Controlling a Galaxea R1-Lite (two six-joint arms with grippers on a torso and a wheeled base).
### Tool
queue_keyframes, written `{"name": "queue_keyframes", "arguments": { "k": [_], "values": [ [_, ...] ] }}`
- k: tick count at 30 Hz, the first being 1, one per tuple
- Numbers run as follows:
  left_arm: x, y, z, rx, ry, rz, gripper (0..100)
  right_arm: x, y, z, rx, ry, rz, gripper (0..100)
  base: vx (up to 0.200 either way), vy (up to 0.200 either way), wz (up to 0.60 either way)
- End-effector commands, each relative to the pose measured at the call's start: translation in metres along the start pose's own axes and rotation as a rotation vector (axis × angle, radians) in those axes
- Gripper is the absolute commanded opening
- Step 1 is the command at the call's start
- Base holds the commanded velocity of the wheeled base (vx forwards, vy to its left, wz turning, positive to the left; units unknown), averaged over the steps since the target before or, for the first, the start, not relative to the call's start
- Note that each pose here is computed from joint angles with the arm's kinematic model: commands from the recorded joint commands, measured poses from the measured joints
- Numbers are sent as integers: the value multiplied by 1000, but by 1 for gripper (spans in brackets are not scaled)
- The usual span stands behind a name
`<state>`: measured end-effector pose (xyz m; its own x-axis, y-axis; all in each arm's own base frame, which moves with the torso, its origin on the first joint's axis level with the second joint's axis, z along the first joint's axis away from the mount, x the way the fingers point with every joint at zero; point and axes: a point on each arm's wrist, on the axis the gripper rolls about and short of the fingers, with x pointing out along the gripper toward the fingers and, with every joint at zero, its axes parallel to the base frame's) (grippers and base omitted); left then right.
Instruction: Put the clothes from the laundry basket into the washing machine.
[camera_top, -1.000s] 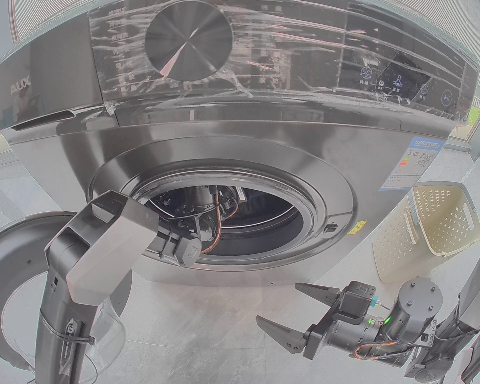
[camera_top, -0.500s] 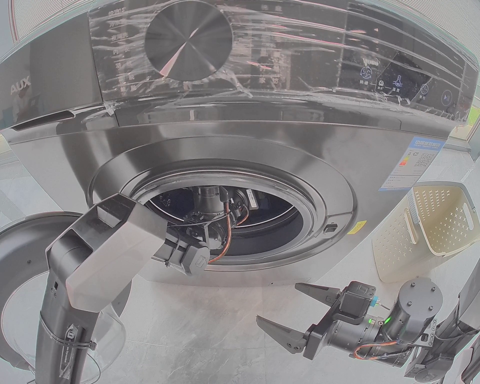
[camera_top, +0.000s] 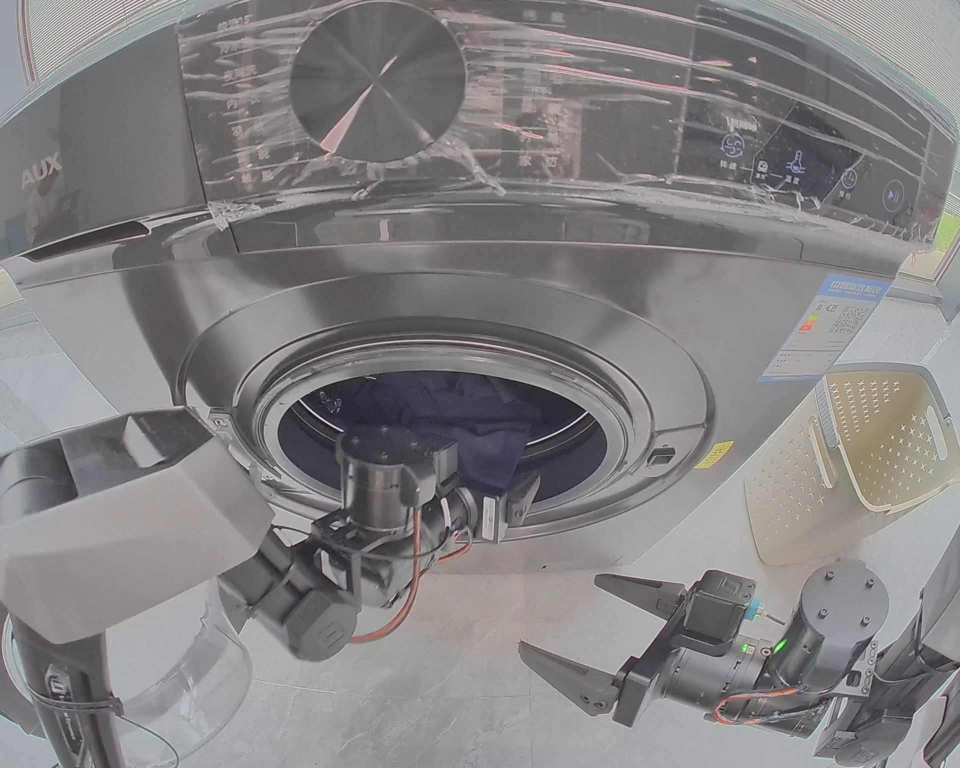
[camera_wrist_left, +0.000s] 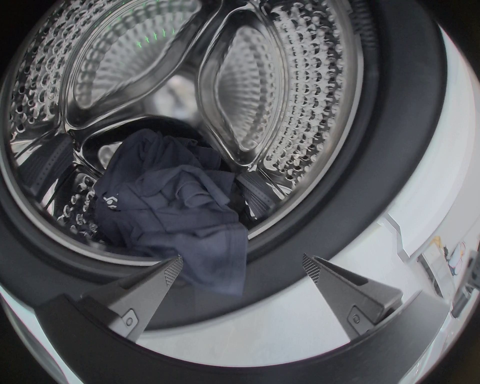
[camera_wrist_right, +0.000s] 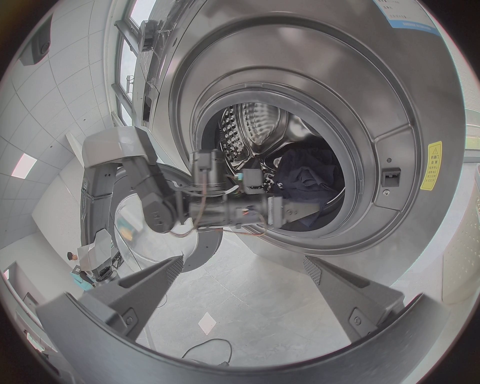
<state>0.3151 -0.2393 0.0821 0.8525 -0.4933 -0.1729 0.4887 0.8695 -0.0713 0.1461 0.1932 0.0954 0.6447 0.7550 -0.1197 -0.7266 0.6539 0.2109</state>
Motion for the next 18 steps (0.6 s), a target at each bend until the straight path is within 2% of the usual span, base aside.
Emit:
{"name": "queue_keyframes", "arguments": {
  "k": [1, 7, 9, 15, 18],
  "values": [
    [-90, -20, 13, 45, -44, -127, 100, -13, 3, 5, -7, -14, 18, 100, 0, 0, 0],
    [-153, -25, 18, 48, -47, -216, 100, -25, 2, 9, -7, -31, 19, 100, 0, 0, 0],
    [-171, -25, 21, 37, -62, -236, 100, -28, 4, 13, -8, -50, 23, 100, 0, 0, 0],
    [-214, -14, 22, 30, -92, -245, 100, -46, -1, 20, -24, -92, -26, 100, 0, 0, 0],
    [-233, -4, 17, 31, -95, -230, 100, -60, -6, 23, -22, -118, -80, 100, -200, 0, 0]
  ]
}}
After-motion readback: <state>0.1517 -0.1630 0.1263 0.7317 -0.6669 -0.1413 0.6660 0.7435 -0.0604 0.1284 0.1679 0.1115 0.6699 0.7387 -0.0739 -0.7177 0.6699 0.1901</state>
